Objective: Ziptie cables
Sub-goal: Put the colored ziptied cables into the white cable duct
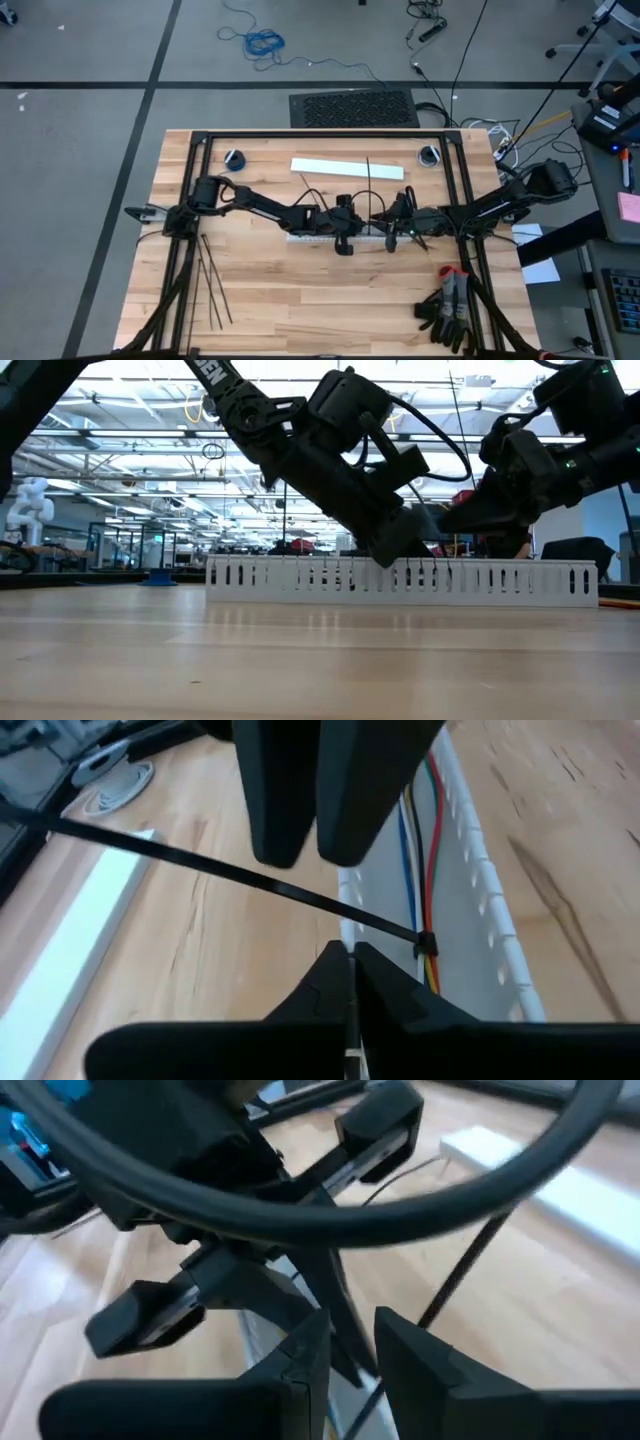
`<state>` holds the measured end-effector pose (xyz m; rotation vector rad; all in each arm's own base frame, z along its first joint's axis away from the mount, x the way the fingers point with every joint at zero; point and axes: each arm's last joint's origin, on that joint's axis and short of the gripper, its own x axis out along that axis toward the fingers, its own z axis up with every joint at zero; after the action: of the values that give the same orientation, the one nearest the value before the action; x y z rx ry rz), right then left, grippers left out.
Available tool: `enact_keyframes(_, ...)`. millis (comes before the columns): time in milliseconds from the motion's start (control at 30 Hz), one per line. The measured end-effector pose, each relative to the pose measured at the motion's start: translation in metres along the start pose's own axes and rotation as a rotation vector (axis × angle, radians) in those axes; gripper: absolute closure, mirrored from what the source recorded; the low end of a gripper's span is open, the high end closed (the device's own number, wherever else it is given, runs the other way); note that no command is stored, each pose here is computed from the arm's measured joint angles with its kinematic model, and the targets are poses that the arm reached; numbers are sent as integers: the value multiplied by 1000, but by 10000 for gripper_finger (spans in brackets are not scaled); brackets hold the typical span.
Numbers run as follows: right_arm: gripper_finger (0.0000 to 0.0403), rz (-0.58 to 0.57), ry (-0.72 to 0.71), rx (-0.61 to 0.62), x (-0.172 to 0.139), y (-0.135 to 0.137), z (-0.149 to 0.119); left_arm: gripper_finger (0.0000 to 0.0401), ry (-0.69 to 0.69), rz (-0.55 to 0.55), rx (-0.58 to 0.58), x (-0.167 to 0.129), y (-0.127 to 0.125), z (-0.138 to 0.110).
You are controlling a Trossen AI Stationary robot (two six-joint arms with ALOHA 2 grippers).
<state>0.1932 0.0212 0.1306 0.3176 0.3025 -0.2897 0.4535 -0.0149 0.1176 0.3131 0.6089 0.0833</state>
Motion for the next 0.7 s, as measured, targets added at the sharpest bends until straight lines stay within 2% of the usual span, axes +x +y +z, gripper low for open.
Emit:
enact_keyframes(167,328,-24,43,60,0,-2,-5,395,30,-17,94,12,-12,-15)
enact_keyframes(433,328,-88,77,63,2,-12,-6,395,25,-34,202,13,-17,-17)
enact_keyframes(700,343,-144,136,36,10,-15,-5,396,31,-49,231,13,-18,-18)
